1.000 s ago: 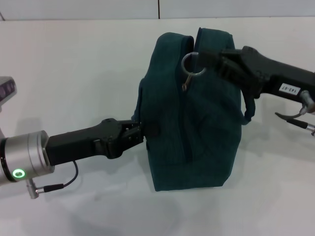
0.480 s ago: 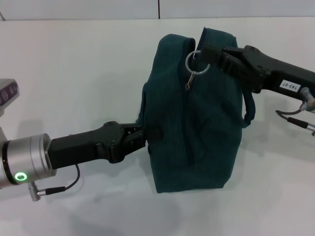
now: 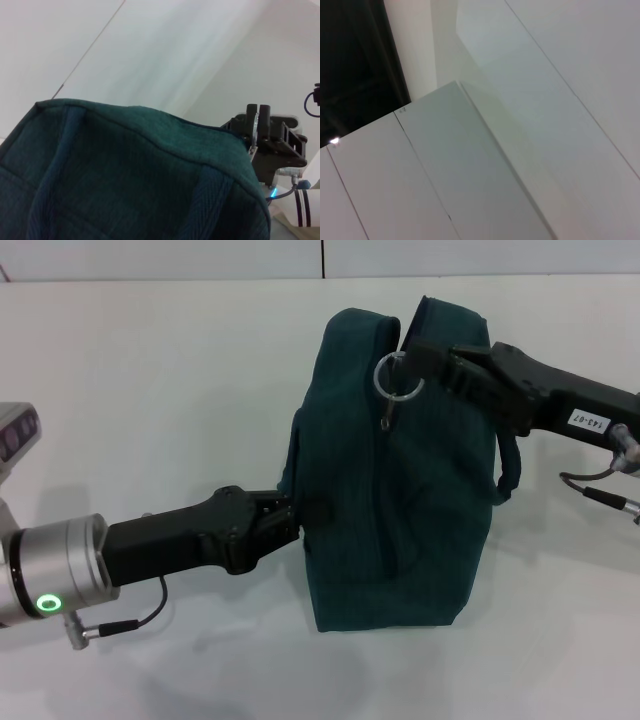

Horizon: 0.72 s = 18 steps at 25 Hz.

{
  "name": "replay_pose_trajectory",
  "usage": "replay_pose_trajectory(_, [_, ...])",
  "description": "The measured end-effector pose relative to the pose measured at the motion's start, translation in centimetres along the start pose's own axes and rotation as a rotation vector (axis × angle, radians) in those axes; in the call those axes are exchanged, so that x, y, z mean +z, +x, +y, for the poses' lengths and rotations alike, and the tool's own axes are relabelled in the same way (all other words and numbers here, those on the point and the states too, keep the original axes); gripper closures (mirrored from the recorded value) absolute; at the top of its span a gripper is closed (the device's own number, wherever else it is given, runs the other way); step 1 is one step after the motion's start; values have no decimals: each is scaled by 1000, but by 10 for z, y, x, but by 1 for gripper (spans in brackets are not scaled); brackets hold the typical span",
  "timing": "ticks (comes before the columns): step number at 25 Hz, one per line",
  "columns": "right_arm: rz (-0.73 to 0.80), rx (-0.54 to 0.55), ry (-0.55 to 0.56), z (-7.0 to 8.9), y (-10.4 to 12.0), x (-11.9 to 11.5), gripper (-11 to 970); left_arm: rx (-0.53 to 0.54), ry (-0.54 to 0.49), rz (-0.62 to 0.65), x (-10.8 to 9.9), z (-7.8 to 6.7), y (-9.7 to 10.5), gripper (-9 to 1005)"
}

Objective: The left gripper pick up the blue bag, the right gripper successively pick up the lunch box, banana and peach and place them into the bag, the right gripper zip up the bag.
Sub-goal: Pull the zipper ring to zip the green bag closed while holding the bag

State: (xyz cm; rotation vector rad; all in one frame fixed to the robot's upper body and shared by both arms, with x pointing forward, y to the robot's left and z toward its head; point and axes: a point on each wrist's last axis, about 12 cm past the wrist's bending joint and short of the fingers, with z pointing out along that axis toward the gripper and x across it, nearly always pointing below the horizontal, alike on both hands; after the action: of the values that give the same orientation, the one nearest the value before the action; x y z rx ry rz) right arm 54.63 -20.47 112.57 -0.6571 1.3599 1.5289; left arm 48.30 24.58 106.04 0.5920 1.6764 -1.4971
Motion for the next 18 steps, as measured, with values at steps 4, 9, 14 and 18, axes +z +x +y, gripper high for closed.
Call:
replay_pose_trajectory(4, [2,7,-13,1,0,2,954,13,5,2,3,0,0,940])
replay_pose_trajectory(9, [-4,6,-19,1,-3,2,954,20,-3,5,4,2,2,941])
replay_pose_trajectory(14, [-13,4,-15,0,-6,1,953,20,-12,8,4,3,3,942])
replay_pose_trajectory(18, [-19,1,-1,-1,-8,0,954,20,-8,16,4,2,3,941])
